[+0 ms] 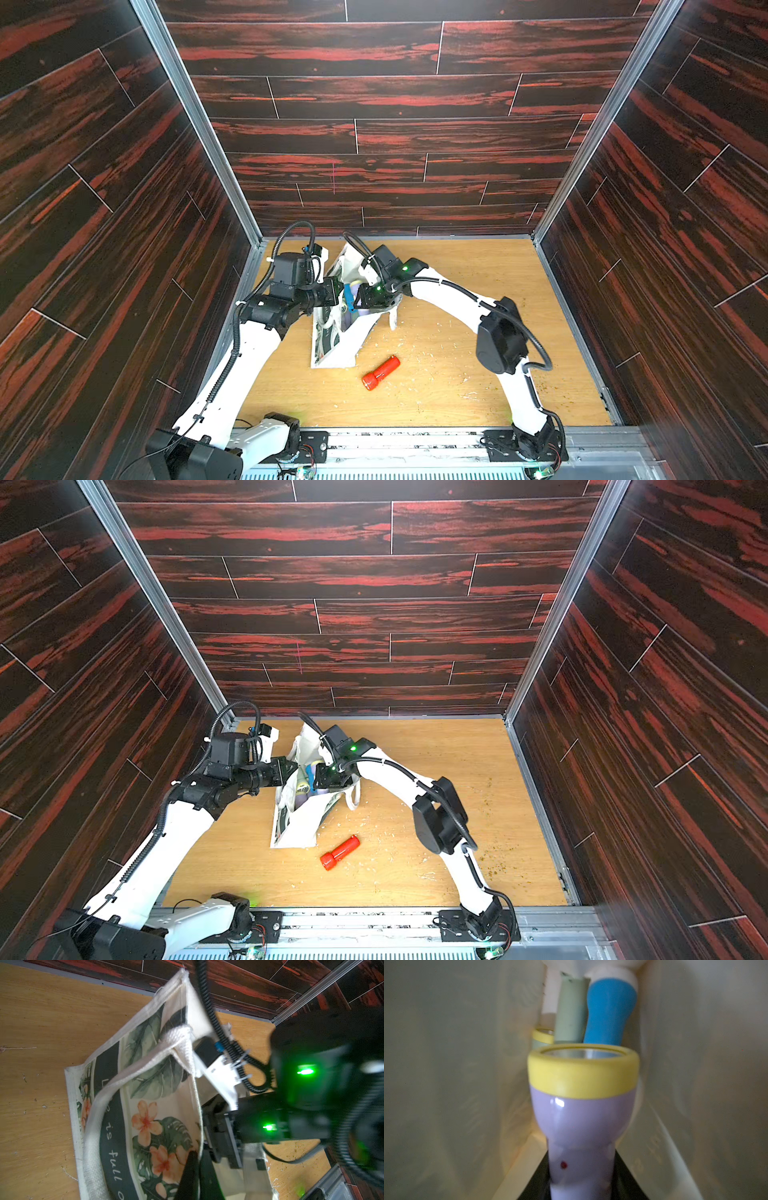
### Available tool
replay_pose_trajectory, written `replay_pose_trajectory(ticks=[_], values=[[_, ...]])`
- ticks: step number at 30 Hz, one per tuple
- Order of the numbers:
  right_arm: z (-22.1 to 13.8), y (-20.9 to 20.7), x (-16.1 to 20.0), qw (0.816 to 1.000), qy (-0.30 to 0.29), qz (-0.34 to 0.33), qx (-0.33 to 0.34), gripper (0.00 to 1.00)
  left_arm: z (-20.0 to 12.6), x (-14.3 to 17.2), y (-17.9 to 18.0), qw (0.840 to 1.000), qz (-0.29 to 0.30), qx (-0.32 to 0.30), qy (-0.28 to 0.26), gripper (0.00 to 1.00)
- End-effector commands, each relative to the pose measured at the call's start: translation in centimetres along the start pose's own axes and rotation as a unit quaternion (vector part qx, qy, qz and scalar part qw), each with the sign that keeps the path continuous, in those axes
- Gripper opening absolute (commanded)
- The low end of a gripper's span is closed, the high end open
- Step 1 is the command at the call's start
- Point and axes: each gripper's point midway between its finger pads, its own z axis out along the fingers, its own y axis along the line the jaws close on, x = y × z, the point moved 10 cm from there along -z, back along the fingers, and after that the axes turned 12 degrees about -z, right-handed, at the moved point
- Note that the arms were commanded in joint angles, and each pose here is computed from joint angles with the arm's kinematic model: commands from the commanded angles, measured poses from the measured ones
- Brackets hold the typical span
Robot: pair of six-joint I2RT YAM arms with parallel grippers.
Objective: Put the flashlights into the tote bags
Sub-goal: Place the flashlight in the canvas bag.
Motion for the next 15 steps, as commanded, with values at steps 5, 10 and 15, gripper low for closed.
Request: replay_pose_trajectory(ticks=[5,10,15], values=[[2.8,-1.1,0.8,0.998,0.049,0.028,0.022,0.22,-0.8,-0.6,-1.0,1.000,0.018,0.016,-0.016,0.00],[2.5,-1.1,0.6,0.998,0.044,0.030,0.029,0.50,-0.7,-0.5,-0.7,1.000,0.016,-0.001,-0.016,0.00],[1.0,-0.3,-0.3,0.999,0.018,0.017,0.028,0.69,-0.8,-0.5,-0.4,1.000,0.017,-0.015,-0.019,0.00]])
